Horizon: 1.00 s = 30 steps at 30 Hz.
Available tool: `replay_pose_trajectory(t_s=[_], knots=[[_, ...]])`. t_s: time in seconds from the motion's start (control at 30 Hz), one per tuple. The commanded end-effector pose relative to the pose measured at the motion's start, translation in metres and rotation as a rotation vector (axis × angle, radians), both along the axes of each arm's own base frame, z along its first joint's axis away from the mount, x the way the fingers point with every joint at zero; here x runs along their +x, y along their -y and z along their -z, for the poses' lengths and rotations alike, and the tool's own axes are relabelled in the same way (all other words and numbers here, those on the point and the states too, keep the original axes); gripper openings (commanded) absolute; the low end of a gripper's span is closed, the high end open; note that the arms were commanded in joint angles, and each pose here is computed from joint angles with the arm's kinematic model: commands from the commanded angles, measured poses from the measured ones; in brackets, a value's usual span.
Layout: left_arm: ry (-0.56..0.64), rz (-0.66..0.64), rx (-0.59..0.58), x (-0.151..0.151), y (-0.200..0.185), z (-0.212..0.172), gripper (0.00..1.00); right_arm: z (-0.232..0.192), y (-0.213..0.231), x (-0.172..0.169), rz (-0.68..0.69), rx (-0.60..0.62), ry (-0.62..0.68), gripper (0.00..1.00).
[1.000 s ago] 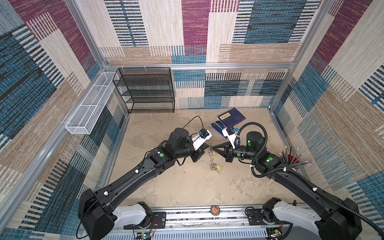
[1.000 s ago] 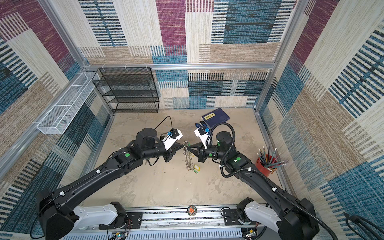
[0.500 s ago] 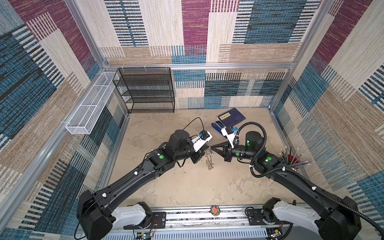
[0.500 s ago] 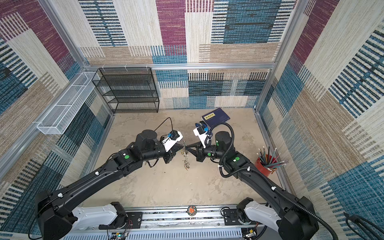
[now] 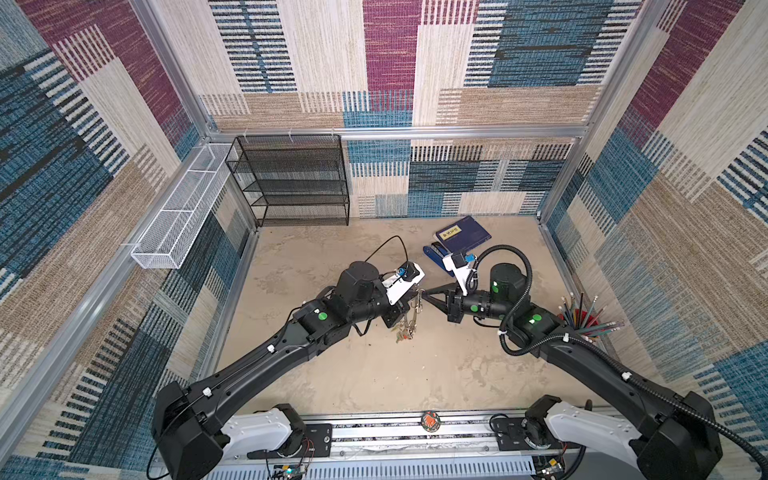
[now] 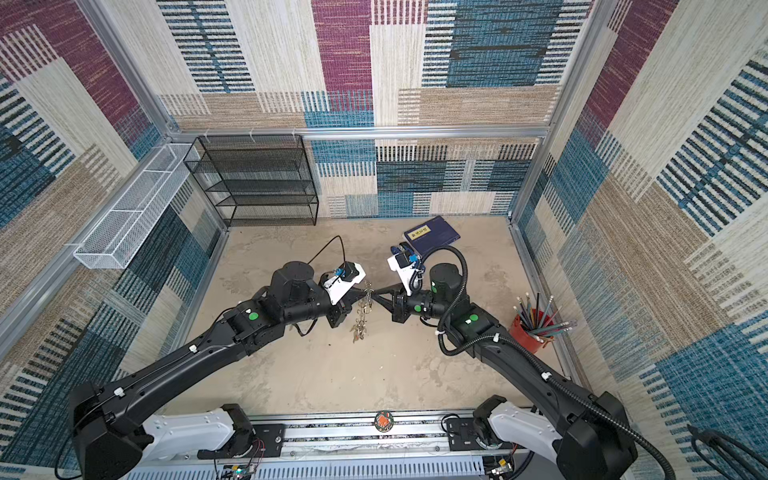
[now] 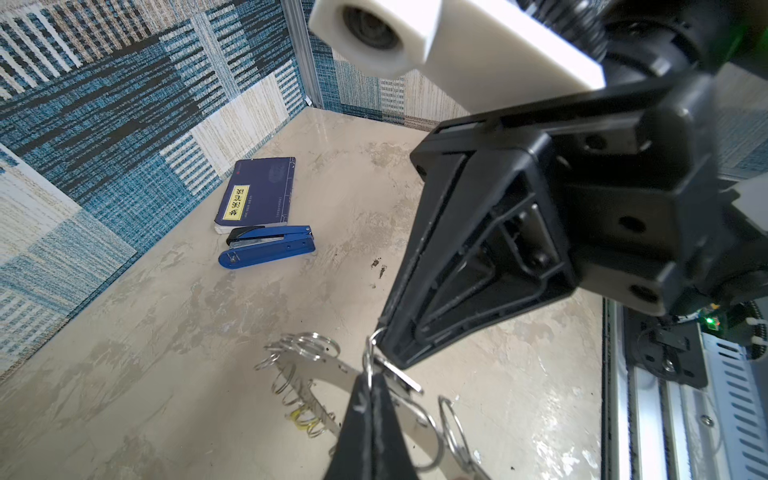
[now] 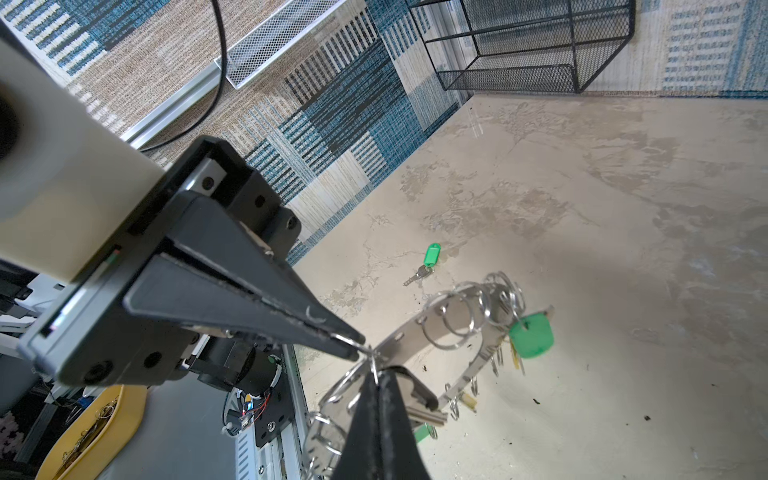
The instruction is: Put the keys on the keyring
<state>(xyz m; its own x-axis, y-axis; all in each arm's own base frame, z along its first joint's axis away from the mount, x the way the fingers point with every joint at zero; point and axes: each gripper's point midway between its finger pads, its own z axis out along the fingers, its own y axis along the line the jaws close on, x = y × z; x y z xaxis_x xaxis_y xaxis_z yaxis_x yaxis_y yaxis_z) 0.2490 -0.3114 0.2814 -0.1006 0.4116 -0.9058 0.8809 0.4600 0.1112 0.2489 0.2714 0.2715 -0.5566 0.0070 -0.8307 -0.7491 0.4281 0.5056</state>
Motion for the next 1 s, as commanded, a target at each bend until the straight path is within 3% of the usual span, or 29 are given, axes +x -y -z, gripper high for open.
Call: replay_pose_trajectory(t_s=[0.0, 0.37, 0.97], knots=[[0.045, 0.043, -0.02, -0.005, 0.004, -0.008, 0.0, -0.006, 0.002, 0.011, 0.057, 0.016, 0.017, 0.0], [0.061, 0.026, -0.084, -0.008, 0.003, -0.019, 0.0, 0.002, -0.002, 0.01, 0.032, 0.02, -0.016, 0.0], [0.067, -0.007, -0.358, -0.014, 0.0, -0.047, 0.0, 0.01, -0.016, -0.006, -0.121, 0.016, -0.03, 0.0]])
